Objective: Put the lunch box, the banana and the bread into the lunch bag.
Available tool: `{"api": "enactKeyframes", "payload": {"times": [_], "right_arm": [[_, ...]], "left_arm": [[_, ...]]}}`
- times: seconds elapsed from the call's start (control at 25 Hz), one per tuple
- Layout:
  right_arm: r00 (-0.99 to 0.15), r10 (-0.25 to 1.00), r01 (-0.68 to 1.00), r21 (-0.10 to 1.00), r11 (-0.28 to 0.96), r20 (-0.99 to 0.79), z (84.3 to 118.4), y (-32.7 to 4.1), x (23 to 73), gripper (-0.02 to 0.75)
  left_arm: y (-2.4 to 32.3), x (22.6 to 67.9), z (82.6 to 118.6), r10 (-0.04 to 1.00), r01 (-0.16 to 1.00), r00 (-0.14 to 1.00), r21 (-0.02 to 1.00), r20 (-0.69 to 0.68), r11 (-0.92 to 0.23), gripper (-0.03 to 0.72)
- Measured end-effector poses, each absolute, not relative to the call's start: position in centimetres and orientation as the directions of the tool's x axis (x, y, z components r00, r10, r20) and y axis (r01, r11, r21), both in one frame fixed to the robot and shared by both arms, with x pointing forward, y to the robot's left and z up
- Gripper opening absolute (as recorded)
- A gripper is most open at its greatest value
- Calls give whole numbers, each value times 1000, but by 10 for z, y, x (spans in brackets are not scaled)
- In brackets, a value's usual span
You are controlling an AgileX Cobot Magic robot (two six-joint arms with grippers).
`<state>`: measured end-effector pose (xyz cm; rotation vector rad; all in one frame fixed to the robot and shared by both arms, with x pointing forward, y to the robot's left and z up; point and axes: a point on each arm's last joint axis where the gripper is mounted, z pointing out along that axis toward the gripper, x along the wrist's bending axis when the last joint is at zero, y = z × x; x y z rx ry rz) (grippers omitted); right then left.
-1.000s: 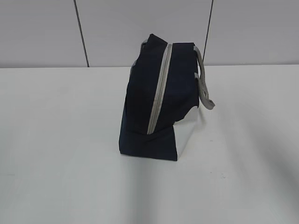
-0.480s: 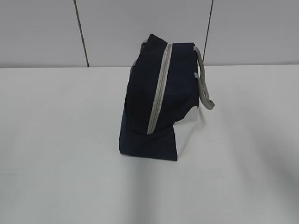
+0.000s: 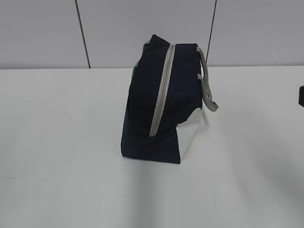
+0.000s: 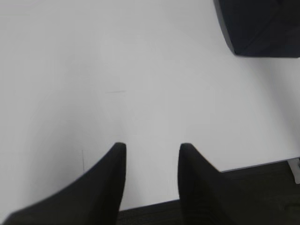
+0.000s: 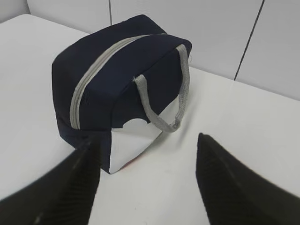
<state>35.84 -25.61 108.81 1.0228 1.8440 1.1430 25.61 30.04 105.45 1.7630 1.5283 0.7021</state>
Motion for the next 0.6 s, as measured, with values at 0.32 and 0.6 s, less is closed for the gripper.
{"api": "enactKeyframes", "payload": {"times": [0.32, 0.6], "right_arm": [[-333, 937, 326, 920, 219, -105, 1089, -274, 319, 474], [-268, 963, 534, 829, 164, -17, 1067, -279, 263, 474]], "left_arm": [[300, 256, 1055, 986, 613, 161, 787, -39, -69, 253], [300, 256, 1055, 986, 613, 161, 787, -40, -68, 242]]}}
